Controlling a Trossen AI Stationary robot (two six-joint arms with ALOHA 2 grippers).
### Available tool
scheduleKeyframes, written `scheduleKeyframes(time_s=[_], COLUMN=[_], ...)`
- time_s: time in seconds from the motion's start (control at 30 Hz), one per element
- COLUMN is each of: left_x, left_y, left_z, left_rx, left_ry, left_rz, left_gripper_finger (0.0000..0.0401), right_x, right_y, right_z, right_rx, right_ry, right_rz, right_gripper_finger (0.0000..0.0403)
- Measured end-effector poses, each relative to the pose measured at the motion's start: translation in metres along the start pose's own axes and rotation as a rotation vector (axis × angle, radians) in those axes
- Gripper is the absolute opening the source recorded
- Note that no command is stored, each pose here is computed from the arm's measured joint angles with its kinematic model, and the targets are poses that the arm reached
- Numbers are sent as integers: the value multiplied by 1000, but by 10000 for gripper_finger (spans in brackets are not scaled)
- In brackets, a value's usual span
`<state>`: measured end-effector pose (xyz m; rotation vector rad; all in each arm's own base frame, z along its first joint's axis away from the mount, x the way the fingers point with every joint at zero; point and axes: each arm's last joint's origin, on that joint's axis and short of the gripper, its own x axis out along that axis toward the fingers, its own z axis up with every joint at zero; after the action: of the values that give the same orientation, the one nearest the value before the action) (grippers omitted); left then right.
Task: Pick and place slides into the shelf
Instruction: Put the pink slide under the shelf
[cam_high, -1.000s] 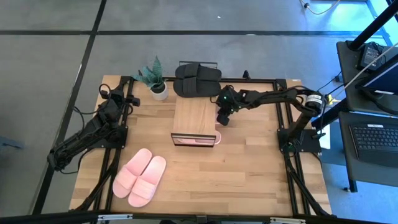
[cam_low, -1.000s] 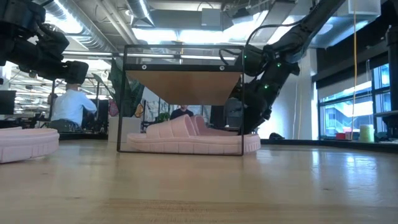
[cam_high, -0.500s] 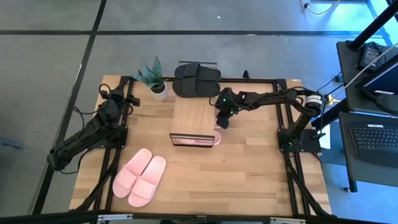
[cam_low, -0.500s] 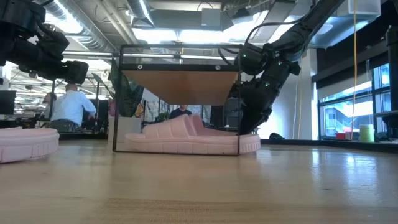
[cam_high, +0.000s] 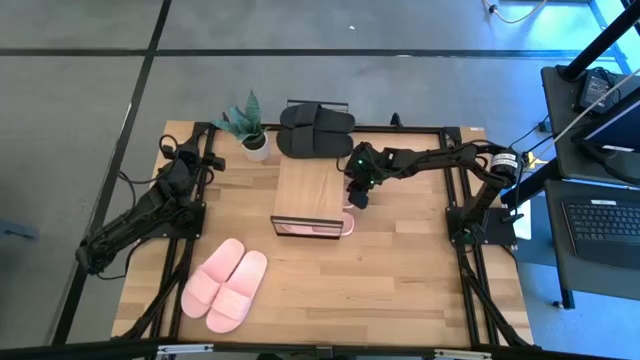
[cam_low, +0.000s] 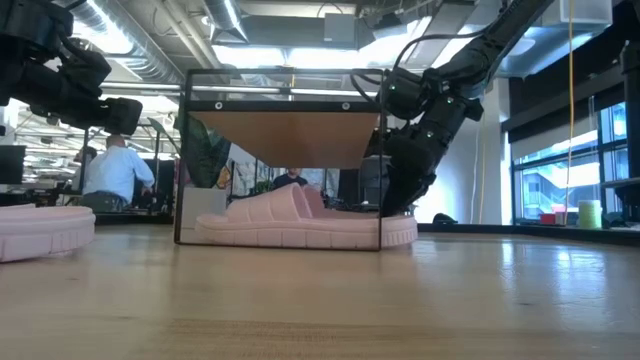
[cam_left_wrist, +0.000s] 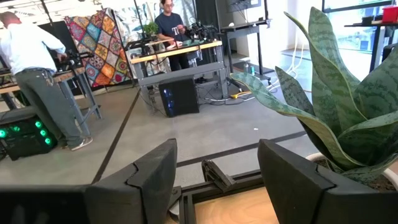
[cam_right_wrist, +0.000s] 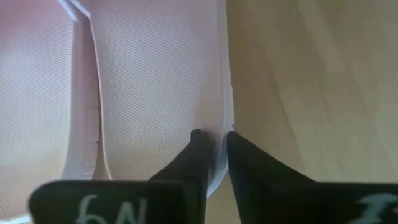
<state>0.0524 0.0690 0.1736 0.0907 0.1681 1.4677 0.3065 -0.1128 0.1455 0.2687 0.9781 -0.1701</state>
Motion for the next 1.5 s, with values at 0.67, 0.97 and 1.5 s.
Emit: scheduleKeyframes(time_s=[0.67, 0.97, 1.5], left_x=[0, 0, 0], left_y=[0, 0, -3], left_z=[0, 0, 0], left_rx=[0, 1, -51], left_ry=[0, 0, -8], left_rz=[0, 0, -95], left_gripper_finger=[217, 217, 217], right_x=[0, -9, -83], right_y=[0, 1, 6], right_z=[0, 3, -12], right_rx=[0, -35, 69], right_ry=[-4, -17, 73], right_rz=[-2, -74, -384], right_gripper_finger=[219, 225, 225])
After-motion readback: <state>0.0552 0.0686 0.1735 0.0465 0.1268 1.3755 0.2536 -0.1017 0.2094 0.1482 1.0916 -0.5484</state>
